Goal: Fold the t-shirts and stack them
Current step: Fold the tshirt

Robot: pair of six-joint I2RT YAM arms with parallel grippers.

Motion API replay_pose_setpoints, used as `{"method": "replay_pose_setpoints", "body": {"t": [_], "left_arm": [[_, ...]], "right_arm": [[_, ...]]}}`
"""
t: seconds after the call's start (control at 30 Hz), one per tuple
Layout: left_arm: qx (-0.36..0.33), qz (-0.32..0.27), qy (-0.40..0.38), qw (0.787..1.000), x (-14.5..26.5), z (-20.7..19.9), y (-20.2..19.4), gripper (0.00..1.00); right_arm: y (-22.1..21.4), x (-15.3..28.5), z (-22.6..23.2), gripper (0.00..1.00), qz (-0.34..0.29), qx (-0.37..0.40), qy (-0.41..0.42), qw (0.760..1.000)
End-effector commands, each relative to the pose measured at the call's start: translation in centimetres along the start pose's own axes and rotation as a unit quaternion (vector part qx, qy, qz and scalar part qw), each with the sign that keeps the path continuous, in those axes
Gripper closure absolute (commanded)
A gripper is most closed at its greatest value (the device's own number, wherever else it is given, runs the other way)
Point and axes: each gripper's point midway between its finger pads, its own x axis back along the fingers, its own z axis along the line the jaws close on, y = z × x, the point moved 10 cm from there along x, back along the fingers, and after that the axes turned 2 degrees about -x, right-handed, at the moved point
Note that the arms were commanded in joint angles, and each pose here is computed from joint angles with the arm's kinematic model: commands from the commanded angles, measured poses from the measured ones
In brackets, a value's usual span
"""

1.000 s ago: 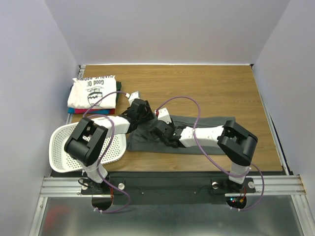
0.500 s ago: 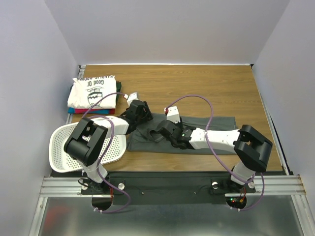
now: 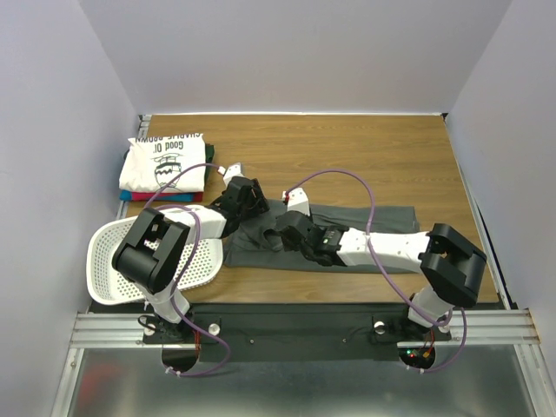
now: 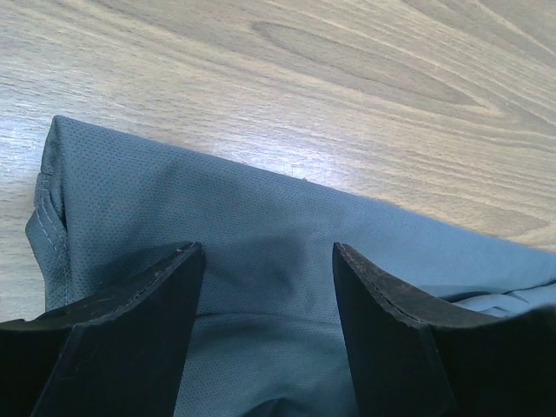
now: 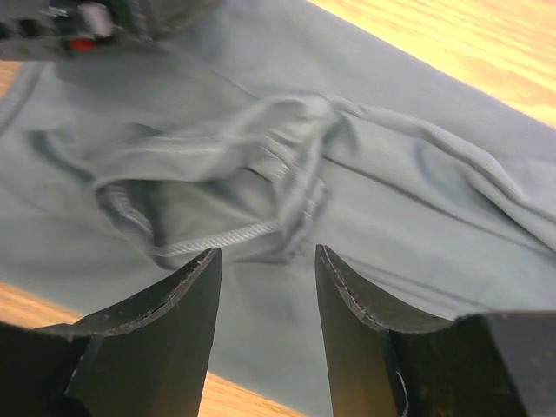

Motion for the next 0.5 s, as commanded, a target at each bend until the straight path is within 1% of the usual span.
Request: {"method": "replay_pose_setpoints", "body": {"t": [0.0, 0.13, 0.17, 0.37, 0.47], "left_arm": [[-0.008, 0.003, -0.012, 1.000, 0.2, -0.4, 0.6, 0.28], [-0.011, 0.006, -0.023, 1.000, 0.1, -0.8, 0.9, 0.29], [-0.010, 0.005, -0.024, 1.000, 0.2, -0.9, 1.1, 0.29], [-0.013, 0.005, -0.025, 1.000, 0.2, -1.1, 1.3, 0.29], [-0.014, 0.007, -0.026, 1.000, 0.2, -1.1, 1.3, 0.29]], "right_arm": [[1.8, -0.6, 2.2, 0.47, -0.043, 0.000, 0.053, 0.998], [1.2, -2.0, 2.8, 0.47, -0.036, 0.026, 0.045, 0.998], [1.6, -2.3, 3.2, 0.47, -0.048, 0.022, 0.048, 0.997], [1.5, -3.6, 3.9, 0.47, -0.058, 0.036, 0.049, 0.996], [1.6, -4.1, 3.9, 0.47, -0.072, 0.041, 0.033, 0.996]]}}
